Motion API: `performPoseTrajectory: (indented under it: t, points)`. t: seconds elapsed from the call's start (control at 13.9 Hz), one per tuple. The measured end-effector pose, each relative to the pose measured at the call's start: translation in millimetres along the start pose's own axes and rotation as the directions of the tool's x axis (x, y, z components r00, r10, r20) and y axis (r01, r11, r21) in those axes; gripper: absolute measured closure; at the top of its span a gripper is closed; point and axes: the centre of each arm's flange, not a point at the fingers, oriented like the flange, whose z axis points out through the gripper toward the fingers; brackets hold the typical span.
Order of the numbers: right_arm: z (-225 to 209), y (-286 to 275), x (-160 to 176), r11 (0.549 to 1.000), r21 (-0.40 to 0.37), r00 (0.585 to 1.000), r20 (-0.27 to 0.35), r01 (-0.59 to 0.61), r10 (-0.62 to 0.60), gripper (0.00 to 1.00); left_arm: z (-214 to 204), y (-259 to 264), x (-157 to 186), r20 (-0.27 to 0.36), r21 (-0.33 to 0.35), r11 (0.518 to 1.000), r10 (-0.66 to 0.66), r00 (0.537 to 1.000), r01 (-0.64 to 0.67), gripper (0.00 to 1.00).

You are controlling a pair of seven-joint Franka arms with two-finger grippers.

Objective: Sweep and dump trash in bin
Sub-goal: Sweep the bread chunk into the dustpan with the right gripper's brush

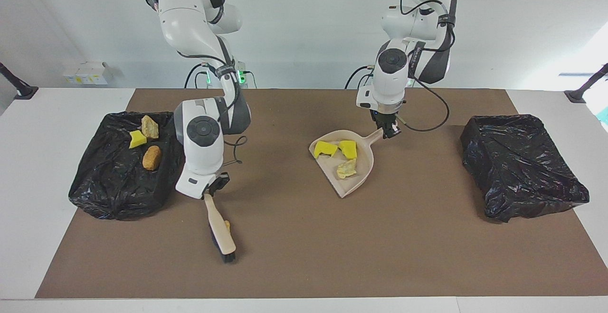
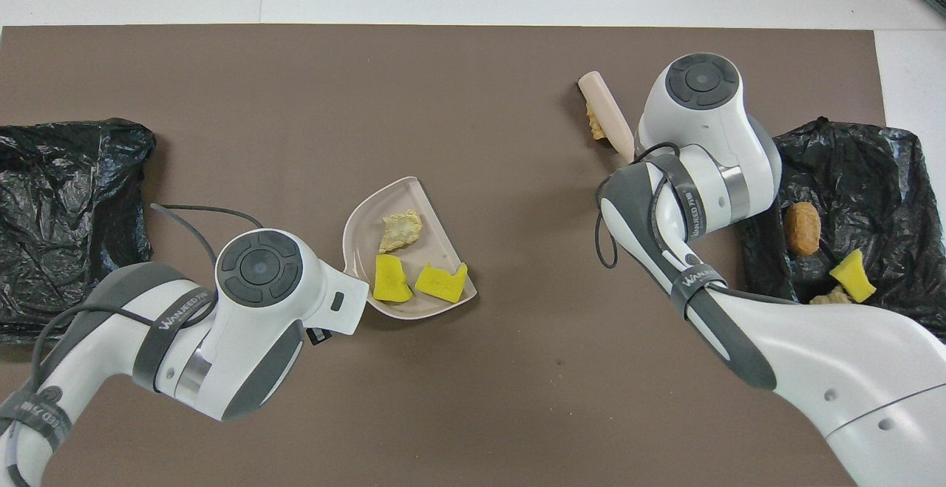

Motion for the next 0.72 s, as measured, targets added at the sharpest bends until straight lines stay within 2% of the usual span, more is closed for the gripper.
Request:
performPoseTrajectory:
  t: [0.22,0.5,0.72]
  points:
    - [-0.5,-44.3,-3.8,0.997,0.078,1.0,0.015,0.007,-0.008,0.74,0.0,0.0,0.0,0.0,0.0,1.0,0.0,1.0,0.0,0.68]
    - [-3.9,-137.3,-24.5,0.986,0.169,0.999,0.051,0.009,-0.018,0.74,0.8,0.4,-0.2,0.001,-0.001,1.0,0.0,1.0,0.0,0.68]
    - [-11.3,-202.8,-47.7,0.98,0.193,0.993,0.093,0.058,-0.077,0.74,2.0,0.8,-0.4,0.001,-0.001,1.0,-0.001,1.0,0.001,0.68]
